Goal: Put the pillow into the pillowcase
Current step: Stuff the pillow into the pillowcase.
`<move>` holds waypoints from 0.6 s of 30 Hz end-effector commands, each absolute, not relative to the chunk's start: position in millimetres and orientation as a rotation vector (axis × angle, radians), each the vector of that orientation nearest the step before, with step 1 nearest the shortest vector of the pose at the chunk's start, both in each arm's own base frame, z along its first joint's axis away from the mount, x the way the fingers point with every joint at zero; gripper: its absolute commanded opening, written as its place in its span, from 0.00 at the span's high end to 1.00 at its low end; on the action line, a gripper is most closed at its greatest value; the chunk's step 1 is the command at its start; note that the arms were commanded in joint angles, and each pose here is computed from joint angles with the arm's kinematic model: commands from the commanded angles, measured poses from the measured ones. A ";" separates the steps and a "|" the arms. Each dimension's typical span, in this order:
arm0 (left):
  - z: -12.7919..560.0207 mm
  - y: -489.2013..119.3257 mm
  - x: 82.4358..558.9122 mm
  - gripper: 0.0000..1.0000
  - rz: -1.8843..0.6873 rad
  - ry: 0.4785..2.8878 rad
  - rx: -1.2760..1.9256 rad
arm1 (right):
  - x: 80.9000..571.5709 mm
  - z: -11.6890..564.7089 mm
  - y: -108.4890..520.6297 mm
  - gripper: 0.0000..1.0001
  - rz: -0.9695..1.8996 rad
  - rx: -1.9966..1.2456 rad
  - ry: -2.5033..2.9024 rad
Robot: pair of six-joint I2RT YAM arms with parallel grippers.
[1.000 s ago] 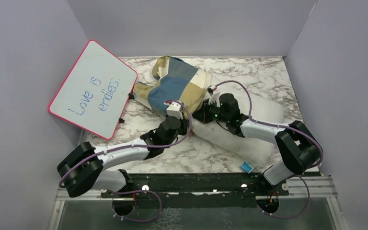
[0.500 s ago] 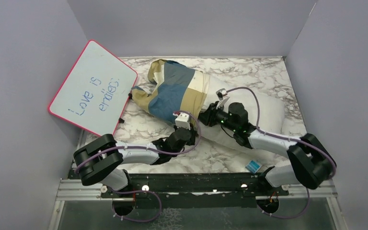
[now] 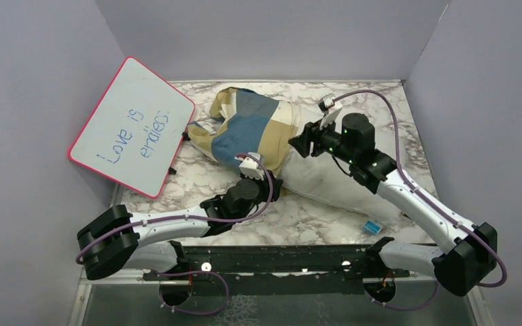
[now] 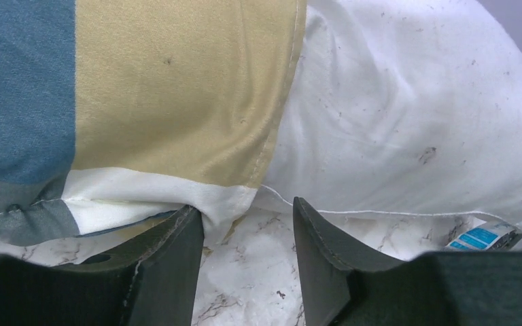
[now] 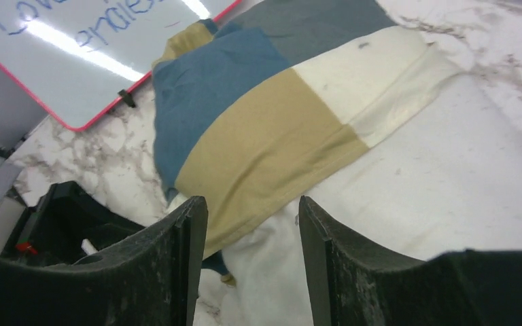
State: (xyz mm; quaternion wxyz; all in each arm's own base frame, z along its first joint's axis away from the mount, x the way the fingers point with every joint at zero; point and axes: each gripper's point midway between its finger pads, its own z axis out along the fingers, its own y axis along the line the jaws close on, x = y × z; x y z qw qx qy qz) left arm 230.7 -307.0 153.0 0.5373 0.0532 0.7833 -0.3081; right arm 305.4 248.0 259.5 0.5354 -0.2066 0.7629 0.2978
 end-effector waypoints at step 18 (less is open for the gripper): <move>209.1 -350.4 210.4 0.26 -0.858 1.832 0.293 | 460.4 158.8 170.6 0.22 1.004 -0.526 2.176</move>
